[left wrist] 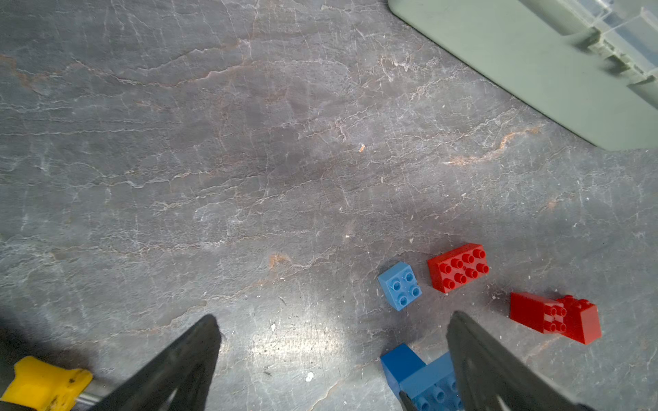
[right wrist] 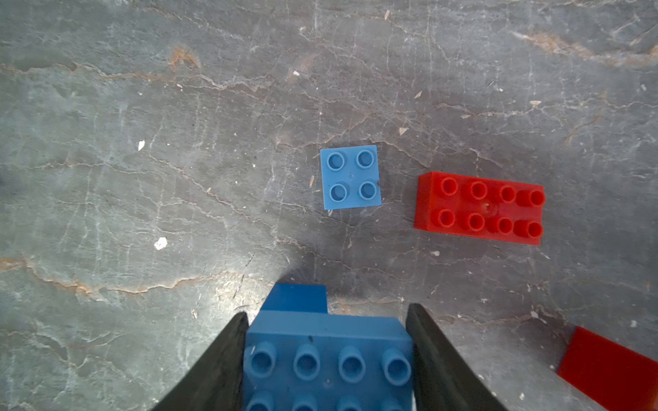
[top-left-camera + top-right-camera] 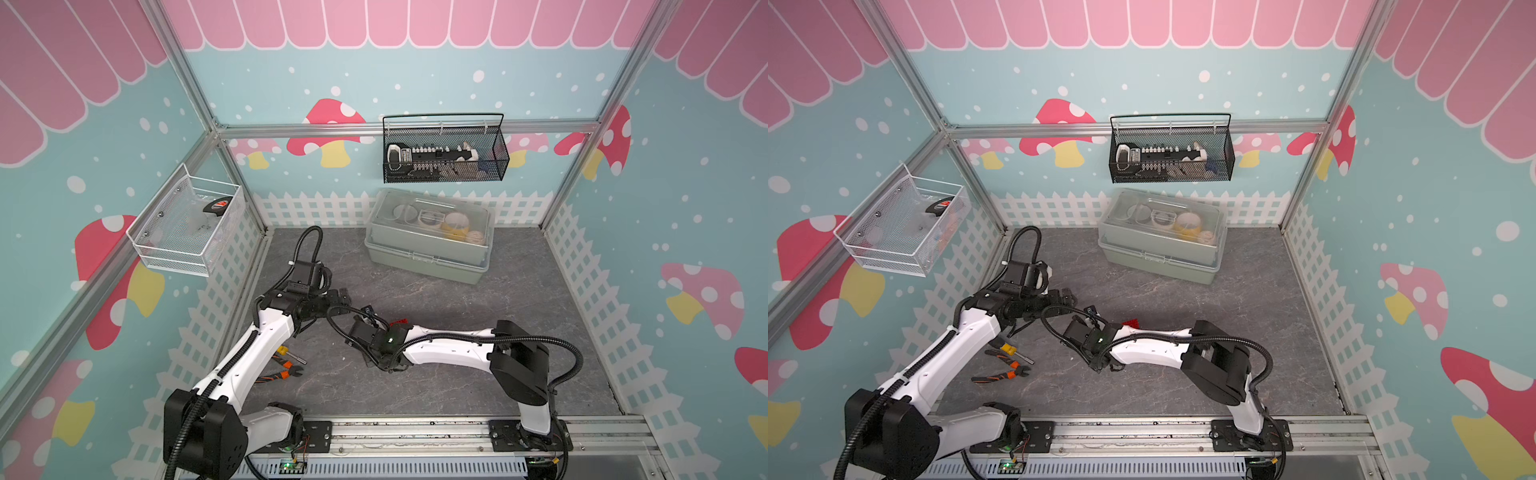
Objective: Assemble a giraffe with lego
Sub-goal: Assemble the lego brick with the lego brick.
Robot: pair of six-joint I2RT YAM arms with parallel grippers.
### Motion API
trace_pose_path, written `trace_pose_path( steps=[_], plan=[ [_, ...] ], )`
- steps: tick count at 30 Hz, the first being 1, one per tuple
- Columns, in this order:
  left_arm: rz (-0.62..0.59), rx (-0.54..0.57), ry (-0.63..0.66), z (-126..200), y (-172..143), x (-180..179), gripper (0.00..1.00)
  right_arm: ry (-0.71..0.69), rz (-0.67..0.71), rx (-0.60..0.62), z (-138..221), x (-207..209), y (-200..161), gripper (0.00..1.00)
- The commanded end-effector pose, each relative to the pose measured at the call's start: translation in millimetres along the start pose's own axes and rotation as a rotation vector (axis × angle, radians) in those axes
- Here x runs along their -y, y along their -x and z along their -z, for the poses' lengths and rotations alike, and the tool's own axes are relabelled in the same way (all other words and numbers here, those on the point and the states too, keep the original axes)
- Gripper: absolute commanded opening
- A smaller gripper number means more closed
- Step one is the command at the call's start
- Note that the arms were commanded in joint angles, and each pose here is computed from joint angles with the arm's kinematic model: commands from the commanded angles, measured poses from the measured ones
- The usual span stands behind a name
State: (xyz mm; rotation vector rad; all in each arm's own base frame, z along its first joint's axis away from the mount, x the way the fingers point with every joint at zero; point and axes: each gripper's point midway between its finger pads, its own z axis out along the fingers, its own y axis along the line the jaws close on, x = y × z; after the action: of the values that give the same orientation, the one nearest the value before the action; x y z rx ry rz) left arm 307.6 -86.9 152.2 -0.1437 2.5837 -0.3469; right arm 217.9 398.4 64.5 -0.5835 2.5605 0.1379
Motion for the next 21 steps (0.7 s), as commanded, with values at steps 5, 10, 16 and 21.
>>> trace_pose_path(
  steps=[5, 10, 16, 21],
  plan=[
    [0.005, -0.005, 0.001, 2, 3, -1, 0.99, -0.116, 0.078, -0.205, -25, 25, -61, 0.43],
    [0.007, -0.008, -0.004, 2, 3, 0, 0.99, -0.147, 0.039, -0.153, -9, 37, -48, 0.43],
    [0.007, -0.012, -0.007, 1, 2, 1, 0.99, -0.125, -0.054, -0.042, 25, 53, -11, 0.43],
    [0.008, -0.011, -0.009, 1, 2, 1, 0.99, -0.117, -0.094, -0.002, 40, 68, 4, 0.42]
  ],
)
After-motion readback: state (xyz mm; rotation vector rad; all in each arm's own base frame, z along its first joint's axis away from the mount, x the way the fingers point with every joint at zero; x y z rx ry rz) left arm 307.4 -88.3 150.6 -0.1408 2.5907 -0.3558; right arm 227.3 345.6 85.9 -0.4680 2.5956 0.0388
